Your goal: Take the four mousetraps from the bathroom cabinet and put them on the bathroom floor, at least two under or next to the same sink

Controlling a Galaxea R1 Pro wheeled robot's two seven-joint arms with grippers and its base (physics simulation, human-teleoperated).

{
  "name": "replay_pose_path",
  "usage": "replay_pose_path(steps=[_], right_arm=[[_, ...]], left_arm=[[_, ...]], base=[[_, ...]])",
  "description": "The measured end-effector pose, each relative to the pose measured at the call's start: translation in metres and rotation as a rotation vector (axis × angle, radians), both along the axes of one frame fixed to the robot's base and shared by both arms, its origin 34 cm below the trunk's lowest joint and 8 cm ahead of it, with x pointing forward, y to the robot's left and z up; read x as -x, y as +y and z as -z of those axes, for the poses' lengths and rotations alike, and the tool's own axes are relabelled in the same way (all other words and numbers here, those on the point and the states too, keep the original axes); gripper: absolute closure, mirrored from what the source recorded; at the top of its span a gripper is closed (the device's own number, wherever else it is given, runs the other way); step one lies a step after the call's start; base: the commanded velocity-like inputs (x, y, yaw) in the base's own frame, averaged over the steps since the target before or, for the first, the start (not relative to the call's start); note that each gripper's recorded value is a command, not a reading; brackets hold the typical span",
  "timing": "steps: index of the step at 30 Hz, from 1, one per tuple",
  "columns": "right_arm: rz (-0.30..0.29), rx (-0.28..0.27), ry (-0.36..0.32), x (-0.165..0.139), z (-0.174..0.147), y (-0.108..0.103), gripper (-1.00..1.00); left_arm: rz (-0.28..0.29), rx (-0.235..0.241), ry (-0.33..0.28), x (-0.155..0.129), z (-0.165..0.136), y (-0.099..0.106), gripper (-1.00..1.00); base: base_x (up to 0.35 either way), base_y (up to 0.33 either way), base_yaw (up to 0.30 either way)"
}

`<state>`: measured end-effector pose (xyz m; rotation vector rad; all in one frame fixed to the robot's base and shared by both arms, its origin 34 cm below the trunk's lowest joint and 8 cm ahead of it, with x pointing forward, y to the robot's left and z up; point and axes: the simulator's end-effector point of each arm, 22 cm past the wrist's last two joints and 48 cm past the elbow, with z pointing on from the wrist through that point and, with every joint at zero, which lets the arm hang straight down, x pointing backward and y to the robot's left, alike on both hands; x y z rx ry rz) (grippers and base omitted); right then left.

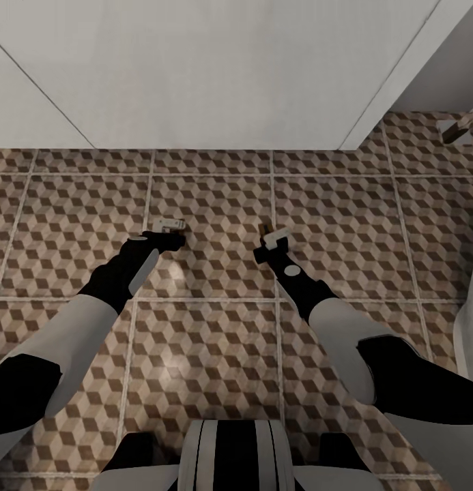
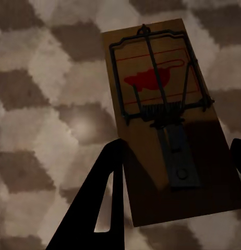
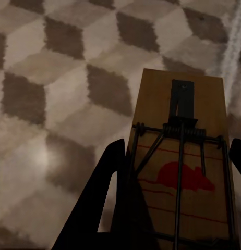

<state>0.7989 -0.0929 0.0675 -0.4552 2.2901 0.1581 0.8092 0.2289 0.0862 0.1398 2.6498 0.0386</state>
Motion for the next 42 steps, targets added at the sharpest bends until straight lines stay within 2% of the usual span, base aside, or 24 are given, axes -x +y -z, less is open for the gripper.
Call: replay_pose_path(steps=[16,22,30,34,42], right_arm=[[0.000,0.003,0.011,0.003,0.003,-0.001,1.00],[-0.006,0.008,0.039,0.014,0.011,-0.001,1.00],[-0.011,0.010,0.066,0.024,0.018,-0.001,1.00],[-0.015,0.014,0.100,0.038,0.027,-0.002,1.00],[-0.016,0.016,0.109,0.042,0.030,-0.002,1.00]], left_arm=[[0.000,-0.018,0.053,0.025,0.023,0.006,1.00],[-0.009,-0.016,0.019,0.022,0.025,0.008,1.00],[-0.004,-0.021,0.029,0.027,0.030,0.007,1.00],[0.011,-0.027,0.035,0.030,0.032,0.005,1.00],[0.014,-0.032,0.056,0.039,0.038,0.005,1.00]], base=[[0.002,0.000,0.000],[0.000,0.000,0.000],[0.000,0.000,0.000],[0.000,0.000,0.000],[0.000,0.000,0.000]])
